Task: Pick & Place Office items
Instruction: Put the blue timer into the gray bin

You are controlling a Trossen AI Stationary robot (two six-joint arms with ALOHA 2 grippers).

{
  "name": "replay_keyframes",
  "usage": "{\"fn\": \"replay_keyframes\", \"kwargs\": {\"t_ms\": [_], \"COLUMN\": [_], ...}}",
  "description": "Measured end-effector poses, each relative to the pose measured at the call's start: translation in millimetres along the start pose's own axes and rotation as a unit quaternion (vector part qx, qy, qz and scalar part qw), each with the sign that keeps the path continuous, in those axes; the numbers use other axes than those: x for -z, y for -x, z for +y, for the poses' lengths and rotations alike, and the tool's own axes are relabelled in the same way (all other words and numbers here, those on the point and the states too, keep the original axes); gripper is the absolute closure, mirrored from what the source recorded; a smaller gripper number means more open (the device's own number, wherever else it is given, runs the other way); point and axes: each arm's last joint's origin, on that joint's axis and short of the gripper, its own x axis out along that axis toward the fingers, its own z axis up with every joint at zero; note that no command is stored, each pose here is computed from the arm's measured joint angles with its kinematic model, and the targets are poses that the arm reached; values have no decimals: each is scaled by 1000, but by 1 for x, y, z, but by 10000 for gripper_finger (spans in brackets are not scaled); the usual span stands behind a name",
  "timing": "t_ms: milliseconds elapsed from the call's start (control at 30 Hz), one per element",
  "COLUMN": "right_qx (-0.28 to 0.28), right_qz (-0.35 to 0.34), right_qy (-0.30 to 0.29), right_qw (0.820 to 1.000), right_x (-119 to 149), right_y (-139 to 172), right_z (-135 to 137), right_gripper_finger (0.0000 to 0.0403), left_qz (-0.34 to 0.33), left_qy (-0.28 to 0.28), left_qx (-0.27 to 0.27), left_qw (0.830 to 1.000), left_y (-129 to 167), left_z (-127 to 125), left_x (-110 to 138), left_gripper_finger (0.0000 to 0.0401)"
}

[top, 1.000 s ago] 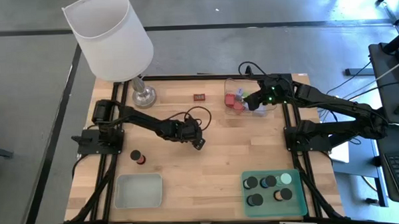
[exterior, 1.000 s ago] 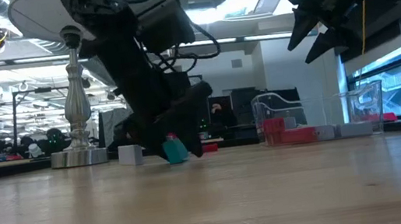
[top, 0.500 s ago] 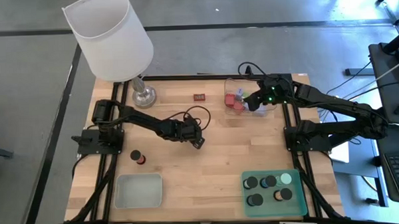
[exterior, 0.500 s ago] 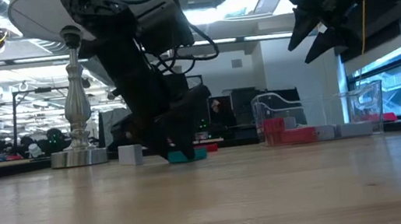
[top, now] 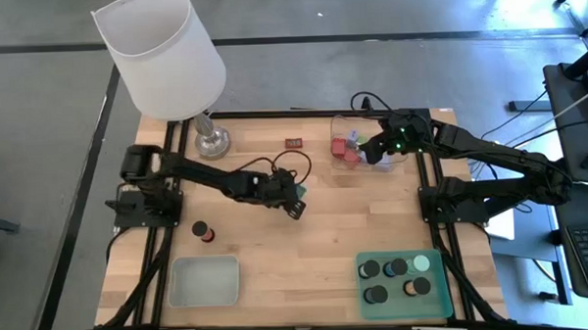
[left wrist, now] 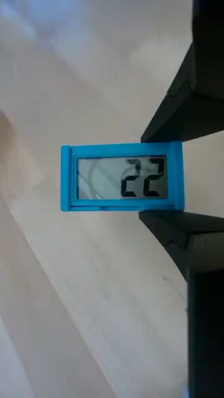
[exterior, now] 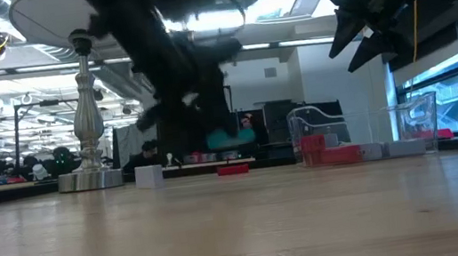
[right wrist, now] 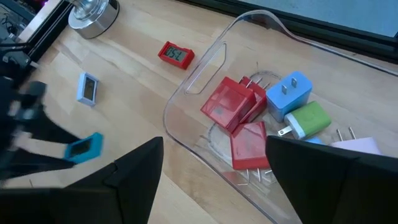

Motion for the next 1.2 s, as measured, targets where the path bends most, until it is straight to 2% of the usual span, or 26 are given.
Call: {"fn": "replay_keyframes", "kwargs": {"t_ms": [133, 267, 433, 567, 700, 867, 1067, 1200], "right_qx": [0, 1, 2, 1, 0, 2, -3, -6], "right_qz": [0, -3, -5, -5, -7, -18, -39, -44], "right_qy": [11, 12, 12, 12, 12, 11, 10, 9], "right_qw": [1000, 1000, 1000, 1000, 1000, 1000, 999, 999], "right_x": [0, 0, -1, -1, -1, -3, -6, -7], "right_y": [0, 0, 0, 0, 0, 0, 0, 0], "right_z": [0, 0, 0, 0, 0, 1, 3, 3], "right_gripper_finger": [117, 117, 117, 117, 117, 117, 117, 117], "left_qz": [10, 54, 175, 251, 323, 388, 375, 367], "left_qy": [-15, -37, -23, 11, 40, 44, 25, 3], "left_qx": [62, 128, 214, 237, 185, 87, -21, -42], "left_qw": [998, 990, 961, 939, 927, 917, 926, 929], "left_y": [42, 90, 156, 197, 212, 202, 178, 162], "left_z": [-15, -29, -38, -39, -36, -28, -20, -21], "left_x": [4, 24, 63, 98, 138, 178, 197, 207], "left_gripper_finger": [252, 252, 252, 249, 247, 247, 247, 247]}}
